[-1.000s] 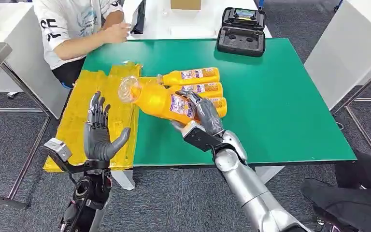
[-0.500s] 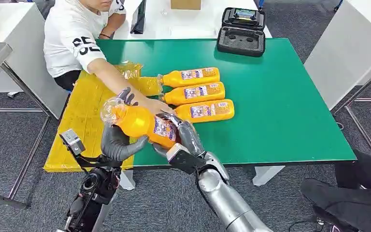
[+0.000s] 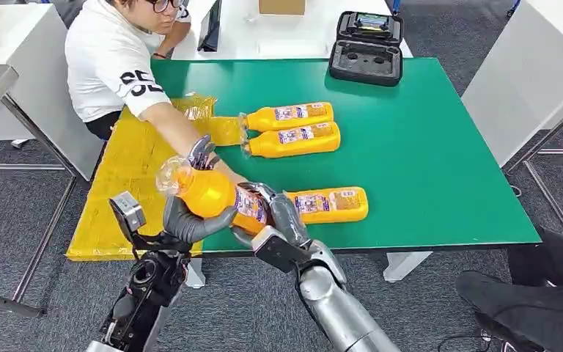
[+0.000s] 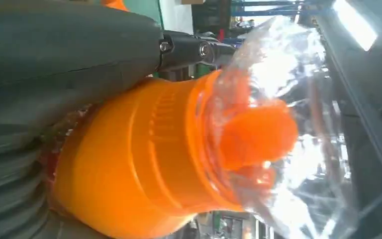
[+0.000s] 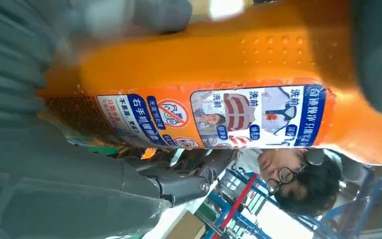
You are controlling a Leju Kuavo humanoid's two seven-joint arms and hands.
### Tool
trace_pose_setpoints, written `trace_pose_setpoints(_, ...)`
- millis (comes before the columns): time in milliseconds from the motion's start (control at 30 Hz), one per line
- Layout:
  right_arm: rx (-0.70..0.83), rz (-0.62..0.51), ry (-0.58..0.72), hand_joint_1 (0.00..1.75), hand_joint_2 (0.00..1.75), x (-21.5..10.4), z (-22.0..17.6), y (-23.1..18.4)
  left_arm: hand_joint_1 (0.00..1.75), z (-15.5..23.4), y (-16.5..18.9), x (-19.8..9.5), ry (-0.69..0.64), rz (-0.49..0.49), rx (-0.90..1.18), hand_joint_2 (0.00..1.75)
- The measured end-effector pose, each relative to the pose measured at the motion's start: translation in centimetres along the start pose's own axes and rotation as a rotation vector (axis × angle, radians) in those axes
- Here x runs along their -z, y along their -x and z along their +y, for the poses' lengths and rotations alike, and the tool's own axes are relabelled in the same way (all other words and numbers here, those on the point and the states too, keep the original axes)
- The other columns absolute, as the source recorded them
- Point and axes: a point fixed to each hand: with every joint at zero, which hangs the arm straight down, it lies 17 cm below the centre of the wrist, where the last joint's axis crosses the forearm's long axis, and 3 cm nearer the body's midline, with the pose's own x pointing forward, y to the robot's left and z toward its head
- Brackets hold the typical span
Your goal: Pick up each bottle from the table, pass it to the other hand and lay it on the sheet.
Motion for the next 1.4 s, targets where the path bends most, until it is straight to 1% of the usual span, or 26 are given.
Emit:
trace_pose_setpoints(500,0.002,0.013,0.032,1.75,1.75,-0.2,-0.9,-0.1,0.02,-0.7,1.7,0.5,0.035,0.042,0.032,1.75)
trace_pose_setpoints(533,0.001,0.014,0.032,1.75,1.75,-0.2,-0.9,0.0,0.17,-0.7,1.8,0.5,0.038,0.044,0.030,1.75)
trace_pose_setpoints(567,0.002,0.015,0.031,1.75,1.75,-0.3,-1.0,0.0,0.47,-0.8,1.9,0.5,0.044,0.047,0.026,1.75)
trace_pose_setpoints(600,0.003,0.016,0.031,1.75,1.75,-0.3,-1.0,0.0,0.96,-1.0,2.0,0.5,0.050,0.052,0.018,1.75)
trace_pose_setpoints(633,0.002,0.017,0.031,1.75,1.75,-0.3,-1.0,0.0,1.41,-1.1,2.1,0.4,0.057,0.056,0.010,1.75)
trace_pose_setpoints(667,-0.001,0.017,0.031,1.75,1.75,-0.3,-1.1,0.1,1.48,-1.3,2.2,0.3,0.065,0.061,0.001,1.75)
trace_pose_setpoints(733,-0.007,0.018,0.031,1.75,1.75,-0.3,-1.1,0.1,1.69,-1.4,2.4,0.3,0.072,0.066,-0.014,1.75)
trace_pose_setpoints(767,-0.012,0.020,0.032,1.75,1.75,-0.3,-1.2,0.2,1.69,-1.5,2.4,0.2,0.076,0.068,-0.031,1.75)
trace_pose_setpoints(800,-0.016,0.021,0.031,1.75,1.75,-0.3,-1.2,0.2,1.75,-1.6,2.3,0.2,0.083,0.068,-0.052,1.75)
trace_pose_setpoints(900,-0.031,0.021,0.025,1.75,1.75,-0.3,-1.1,0.2,1.75,-2.0,1.8,0.0,0.102,0.059,-0.151,1.75)
trace_pose_setpoints(1033,-0.049,0.023,0.018,1.75,1.75,-0.3,-0.8,0.3,1.75,-2.2,1.4,-0.1,0.111,0.046,-0.205,1.75)
trace_pose_setpoints(1400,-0.074,0.025,0.006,1.75,1.75,-0.2,-0.5,0.3,1.75,-2.0,0.9,-0.1,0.115,0.032,-0.259,1.75)
